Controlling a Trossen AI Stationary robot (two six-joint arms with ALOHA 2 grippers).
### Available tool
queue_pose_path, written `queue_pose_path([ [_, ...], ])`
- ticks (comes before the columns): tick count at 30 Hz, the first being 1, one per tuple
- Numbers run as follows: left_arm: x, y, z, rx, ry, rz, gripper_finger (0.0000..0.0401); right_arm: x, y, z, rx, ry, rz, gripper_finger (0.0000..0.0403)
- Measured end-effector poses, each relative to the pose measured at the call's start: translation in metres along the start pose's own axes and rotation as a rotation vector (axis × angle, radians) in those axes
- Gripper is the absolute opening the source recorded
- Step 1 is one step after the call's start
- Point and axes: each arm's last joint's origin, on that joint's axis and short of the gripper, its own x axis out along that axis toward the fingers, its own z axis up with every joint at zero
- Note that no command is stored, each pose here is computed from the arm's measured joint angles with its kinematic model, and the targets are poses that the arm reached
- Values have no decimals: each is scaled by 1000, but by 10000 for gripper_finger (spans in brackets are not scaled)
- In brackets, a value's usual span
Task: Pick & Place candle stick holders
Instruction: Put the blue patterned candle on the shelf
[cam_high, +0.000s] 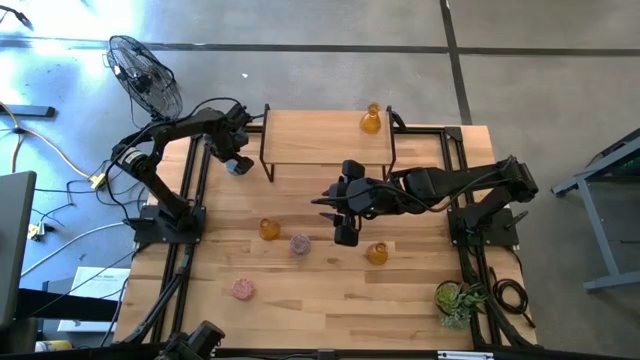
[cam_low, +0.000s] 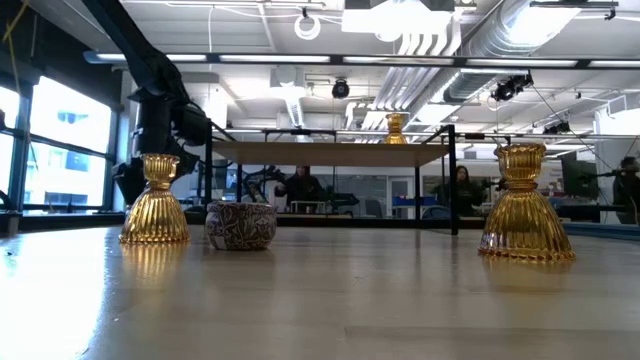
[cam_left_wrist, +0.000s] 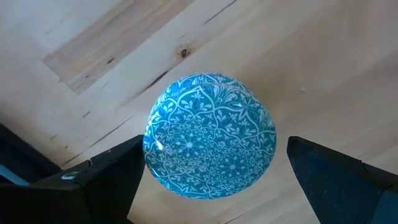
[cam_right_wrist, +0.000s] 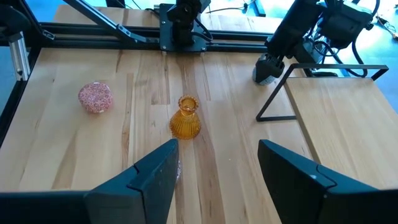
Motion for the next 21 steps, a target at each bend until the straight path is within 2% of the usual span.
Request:
queue_pose_path([
  [21,0,0,2,-31,-22,4,381,0,1,0,8,2,18,217],
])
